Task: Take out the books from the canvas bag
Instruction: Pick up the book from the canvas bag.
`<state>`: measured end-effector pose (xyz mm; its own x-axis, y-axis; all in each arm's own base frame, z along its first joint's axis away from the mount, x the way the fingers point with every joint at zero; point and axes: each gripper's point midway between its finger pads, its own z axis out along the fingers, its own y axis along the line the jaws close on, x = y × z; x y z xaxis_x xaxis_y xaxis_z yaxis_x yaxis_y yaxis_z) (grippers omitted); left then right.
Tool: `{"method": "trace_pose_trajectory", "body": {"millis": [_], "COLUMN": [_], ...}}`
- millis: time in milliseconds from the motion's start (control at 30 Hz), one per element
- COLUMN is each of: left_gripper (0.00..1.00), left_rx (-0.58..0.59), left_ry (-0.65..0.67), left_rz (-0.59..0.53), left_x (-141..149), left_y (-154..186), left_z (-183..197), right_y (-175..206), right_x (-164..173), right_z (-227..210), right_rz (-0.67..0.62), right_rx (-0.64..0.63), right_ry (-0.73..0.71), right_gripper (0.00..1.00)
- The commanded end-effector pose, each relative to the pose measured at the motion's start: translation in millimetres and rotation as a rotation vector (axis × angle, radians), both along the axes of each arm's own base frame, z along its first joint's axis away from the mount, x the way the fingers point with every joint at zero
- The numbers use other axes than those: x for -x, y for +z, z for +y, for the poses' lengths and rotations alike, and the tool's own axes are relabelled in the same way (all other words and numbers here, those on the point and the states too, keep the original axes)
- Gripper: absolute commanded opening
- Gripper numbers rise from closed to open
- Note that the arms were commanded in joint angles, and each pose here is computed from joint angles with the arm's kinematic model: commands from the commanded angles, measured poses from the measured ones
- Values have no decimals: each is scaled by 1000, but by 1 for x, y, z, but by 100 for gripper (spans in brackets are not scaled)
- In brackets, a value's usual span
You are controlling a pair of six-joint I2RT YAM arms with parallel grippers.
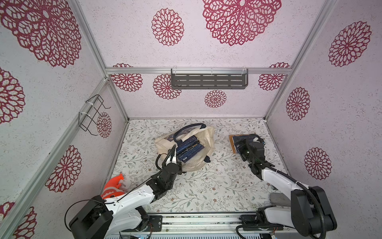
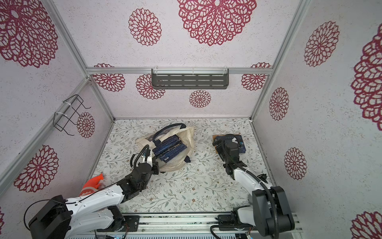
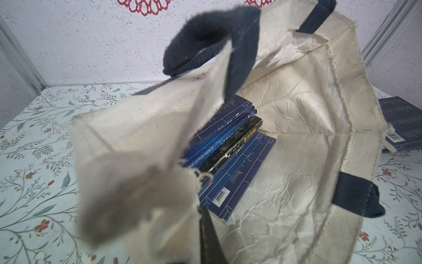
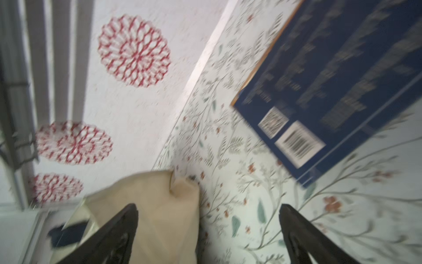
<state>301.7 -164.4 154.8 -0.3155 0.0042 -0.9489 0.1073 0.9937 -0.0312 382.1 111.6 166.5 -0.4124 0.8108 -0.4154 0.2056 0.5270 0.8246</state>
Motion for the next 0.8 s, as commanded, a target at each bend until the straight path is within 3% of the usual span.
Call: {"method": "trace_pose_trajectory", "body": {"millis": [0,133,433,633,767], "left_gripper": [0,0,0,0,0], "left_rx": [34,41,29,33,34], "left_ry": [10,32,57,41,40], "left_rz": [-58,-83,-101,-98,-97], "left_x": [1,2,2,2,3], "left_y": [18,19,18,20,20], "left_z": [-2,4,10,7,8], "right_y": [27,39,48,26,28], "right_x": [2,14,31,21,26], "right_z": [39,101,208,249,244], "right_rz": [-91,-122,-149,-104,-133], "right_rx": [15,-14,6,7,17], "right_ry": [95,247,438,494,450], "right_gripper": [92,84,75,65,64]}}
